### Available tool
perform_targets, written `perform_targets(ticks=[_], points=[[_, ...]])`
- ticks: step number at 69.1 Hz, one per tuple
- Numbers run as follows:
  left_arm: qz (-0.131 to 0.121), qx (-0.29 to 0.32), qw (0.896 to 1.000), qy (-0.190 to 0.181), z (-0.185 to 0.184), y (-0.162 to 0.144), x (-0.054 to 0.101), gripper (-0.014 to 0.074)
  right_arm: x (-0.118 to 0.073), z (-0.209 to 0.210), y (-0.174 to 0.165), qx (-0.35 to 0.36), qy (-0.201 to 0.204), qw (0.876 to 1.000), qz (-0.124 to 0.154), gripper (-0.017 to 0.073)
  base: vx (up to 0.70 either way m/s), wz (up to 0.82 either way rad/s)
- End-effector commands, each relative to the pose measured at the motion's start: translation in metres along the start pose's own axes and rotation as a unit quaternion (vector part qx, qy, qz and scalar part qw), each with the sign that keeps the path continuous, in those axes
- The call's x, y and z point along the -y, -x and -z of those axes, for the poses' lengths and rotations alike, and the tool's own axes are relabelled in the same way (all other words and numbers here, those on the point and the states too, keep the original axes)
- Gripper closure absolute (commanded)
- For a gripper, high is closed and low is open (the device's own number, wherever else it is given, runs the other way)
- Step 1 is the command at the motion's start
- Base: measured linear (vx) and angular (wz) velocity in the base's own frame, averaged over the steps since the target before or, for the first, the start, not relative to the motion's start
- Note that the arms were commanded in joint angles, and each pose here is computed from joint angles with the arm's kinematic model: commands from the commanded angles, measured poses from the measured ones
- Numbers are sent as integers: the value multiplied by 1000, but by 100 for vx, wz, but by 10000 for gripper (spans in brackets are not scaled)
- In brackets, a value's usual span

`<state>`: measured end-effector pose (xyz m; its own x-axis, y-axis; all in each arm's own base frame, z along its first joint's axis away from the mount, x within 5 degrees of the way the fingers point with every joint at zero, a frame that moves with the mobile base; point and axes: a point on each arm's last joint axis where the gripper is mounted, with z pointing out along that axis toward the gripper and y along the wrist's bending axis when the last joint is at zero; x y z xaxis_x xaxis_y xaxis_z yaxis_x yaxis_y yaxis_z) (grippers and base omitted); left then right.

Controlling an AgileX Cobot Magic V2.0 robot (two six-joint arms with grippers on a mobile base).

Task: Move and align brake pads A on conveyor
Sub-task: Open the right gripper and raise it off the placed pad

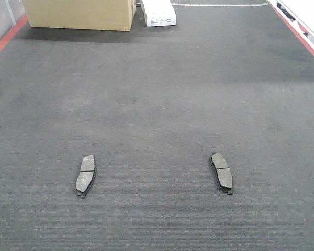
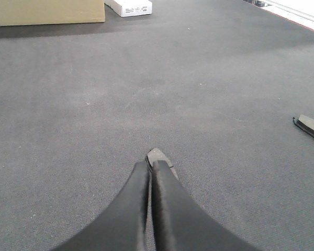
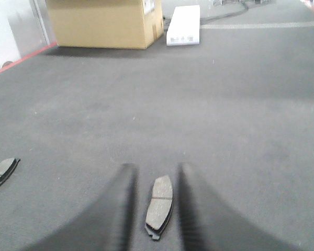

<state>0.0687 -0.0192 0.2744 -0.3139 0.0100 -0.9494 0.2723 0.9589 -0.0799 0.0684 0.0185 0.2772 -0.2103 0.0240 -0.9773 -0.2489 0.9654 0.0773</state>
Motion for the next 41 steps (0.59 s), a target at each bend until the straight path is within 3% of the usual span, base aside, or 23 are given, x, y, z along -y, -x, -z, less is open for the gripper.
perform_targets(ticks=[1,41], points=[[-4,43,999,-15,2,14,3,600,-1,2,16,50,1,999,16,575,0,0],[-4,43,999,-15,2,14,3,600,-1,2,16,50,2,999,15,568,0,0]])
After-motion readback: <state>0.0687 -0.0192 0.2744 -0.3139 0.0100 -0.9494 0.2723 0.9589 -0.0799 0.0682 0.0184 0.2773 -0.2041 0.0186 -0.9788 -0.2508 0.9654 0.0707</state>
